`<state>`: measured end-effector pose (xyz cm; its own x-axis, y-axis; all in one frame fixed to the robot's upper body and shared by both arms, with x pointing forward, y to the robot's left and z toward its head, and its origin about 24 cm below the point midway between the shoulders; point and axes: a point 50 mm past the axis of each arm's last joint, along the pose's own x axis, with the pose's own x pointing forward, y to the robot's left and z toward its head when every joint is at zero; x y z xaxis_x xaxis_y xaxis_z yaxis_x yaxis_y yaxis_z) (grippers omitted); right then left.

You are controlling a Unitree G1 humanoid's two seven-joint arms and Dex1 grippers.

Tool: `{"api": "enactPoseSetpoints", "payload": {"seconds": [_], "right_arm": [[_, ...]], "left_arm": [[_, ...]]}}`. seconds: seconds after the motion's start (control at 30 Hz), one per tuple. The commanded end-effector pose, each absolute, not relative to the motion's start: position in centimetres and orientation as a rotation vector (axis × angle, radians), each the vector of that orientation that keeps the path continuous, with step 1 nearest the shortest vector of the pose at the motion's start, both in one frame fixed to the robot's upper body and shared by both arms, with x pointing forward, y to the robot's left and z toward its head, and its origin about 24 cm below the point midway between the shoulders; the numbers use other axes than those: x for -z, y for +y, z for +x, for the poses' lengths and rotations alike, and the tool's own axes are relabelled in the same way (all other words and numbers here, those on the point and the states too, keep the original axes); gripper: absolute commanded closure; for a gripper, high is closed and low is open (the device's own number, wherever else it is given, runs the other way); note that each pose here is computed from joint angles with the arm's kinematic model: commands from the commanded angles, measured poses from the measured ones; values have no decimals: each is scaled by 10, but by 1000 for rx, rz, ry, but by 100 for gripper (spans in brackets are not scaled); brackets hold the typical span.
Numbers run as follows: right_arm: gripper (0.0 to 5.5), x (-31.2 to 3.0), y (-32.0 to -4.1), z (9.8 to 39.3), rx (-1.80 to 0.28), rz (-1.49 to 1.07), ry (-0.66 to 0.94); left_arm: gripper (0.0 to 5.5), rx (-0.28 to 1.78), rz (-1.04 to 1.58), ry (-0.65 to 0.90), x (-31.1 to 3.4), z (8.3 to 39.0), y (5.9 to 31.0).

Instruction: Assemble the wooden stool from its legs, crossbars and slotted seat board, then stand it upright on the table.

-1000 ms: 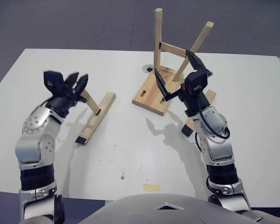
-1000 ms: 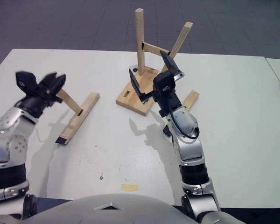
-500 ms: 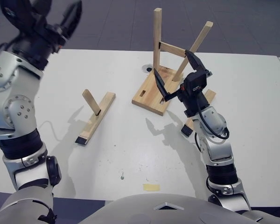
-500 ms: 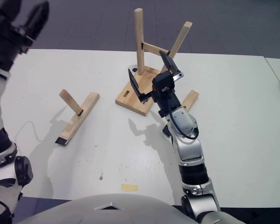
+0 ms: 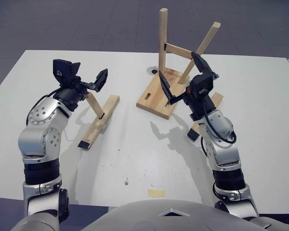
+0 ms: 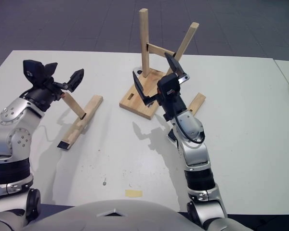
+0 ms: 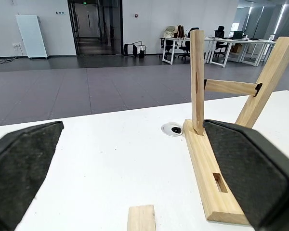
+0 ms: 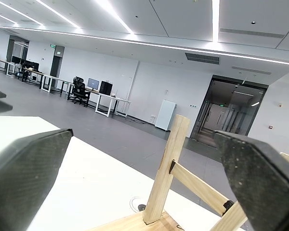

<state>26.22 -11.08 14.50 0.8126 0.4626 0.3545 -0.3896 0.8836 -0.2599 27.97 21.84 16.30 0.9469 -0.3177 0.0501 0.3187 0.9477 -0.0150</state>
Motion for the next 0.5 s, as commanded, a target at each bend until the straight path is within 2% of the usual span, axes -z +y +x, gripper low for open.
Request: {"api": "enactPoseSetpoints", "payload": {"seconds": [0.03,0.2,0.27,0.37,0.5], "right_arm": [[10,-143,-111,262,-441,-176,-413],[10,-145,-110,262,-442,-175,-420],[10,-146,-111,263,-439,-174,-422],[10,-146,-110,263,-436,-166,-420],[10,-146,-113,266,-426,-170,-420]], "left_arm": [[11,339,-10,-104,-184,283,217],[11,339,20,-187,-208,287,214],[11,340,27,-164,-201,288,214],[11,326,14,-37,-160,291,214],[11,266,7,176,-89,286,220]]}}
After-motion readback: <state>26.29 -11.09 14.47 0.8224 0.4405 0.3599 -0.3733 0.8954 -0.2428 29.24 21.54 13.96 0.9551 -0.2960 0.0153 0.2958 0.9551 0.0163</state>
